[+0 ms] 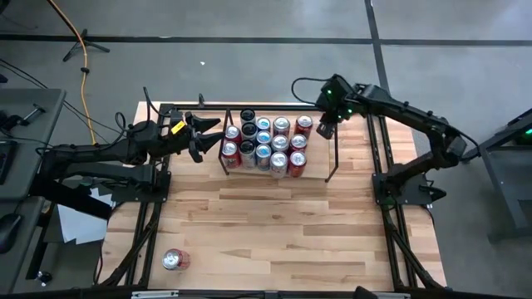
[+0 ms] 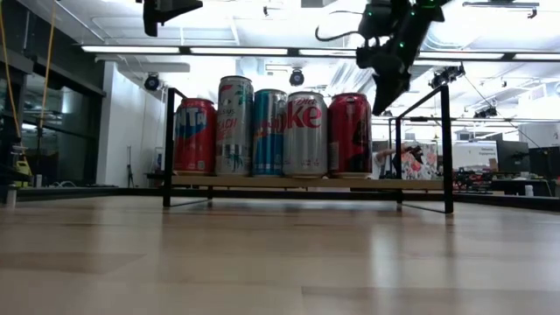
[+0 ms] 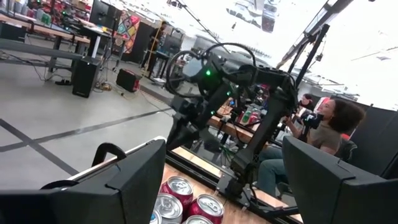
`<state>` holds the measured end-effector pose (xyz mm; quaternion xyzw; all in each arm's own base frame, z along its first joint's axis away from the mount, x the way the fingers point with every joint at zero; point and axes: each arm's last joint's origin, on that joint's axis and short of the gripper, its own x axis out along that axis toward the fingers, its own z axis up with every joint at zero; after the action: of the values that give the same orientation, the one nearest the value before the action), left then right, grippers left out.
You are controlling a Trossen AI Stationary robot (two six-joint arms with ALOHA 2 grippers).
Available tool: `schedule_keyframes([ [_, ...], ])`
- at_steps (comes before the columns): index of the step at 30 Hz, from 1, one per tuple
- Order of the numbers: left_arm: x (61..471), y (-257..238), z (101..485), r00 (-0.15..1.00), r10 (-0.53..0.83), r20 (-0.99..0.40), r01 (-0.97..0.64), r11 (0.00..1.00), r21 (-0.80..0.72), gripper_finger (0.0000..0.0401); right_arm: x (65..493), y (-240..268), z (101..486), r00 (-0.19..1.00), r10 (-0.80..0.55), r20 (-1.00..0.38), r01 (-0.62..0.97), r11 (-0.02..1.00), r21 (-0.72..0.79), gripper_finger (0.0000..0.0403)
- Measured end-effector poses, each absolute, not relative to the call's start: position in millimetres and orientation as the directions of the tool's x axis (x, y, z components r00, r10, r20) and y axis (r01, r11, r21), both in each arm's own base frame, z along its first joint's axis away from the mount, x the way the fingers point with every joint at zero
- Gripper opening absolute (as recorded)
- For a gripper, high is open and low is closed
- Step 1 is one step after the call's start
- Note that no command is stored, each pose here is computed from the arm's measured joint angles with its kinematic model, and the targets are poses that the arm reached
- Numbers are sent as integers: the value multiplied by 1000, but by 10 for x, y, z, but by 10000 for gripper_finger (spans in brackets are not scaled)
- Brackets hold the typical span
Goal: Place canned beverage on shelf
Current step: Put the top red-white soda can on the shelf aligned with the other red-white soda can
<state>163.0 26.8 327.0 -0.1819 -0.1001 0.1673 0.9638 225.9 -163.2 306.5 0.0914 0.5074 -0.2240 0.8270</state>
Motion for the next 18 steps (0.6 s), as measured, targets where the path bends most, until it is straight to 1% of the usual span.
schedule_keyframes([
  [1, 1630, 269, 3270, 924, 360, 132, -287, 878, -384, 275, 2255, -1642, 3035, 390, -284, -876, 466, 881, -78, 18],
  [4, 1629, 274, 3270, 922, 363, 132, -290, 877, -384, 275, 2301, -1683, 3012, 395, -318, -862, 478, 872, -103, 20],
  [7, 1629, 275, 3270, 922, 364, 132, -291, 876, -384, 275, 2406, -1739, 2979, 370, -323, -871, 444, 885, -140, 5],
  [10, 1629, 275, 3270, 922, 364, 132, -290, 876, -385, 275, 2479, -1791, 2971, 350, -309, -884, 365, 914, -175, 4],
  [14, 1629, 275, 3270, 922, 364, 132, -290, 876, -385, 275, 2520, -1874, 2884, 284, -301, -910, 247, 940, -233, 1],
  [18, 1629, 275, 3270, 922, 364, 132, -290, 876, -385, 275, 2557, -1909, 2812, 276, -276, -921, 90, 961, -261, 0],
])
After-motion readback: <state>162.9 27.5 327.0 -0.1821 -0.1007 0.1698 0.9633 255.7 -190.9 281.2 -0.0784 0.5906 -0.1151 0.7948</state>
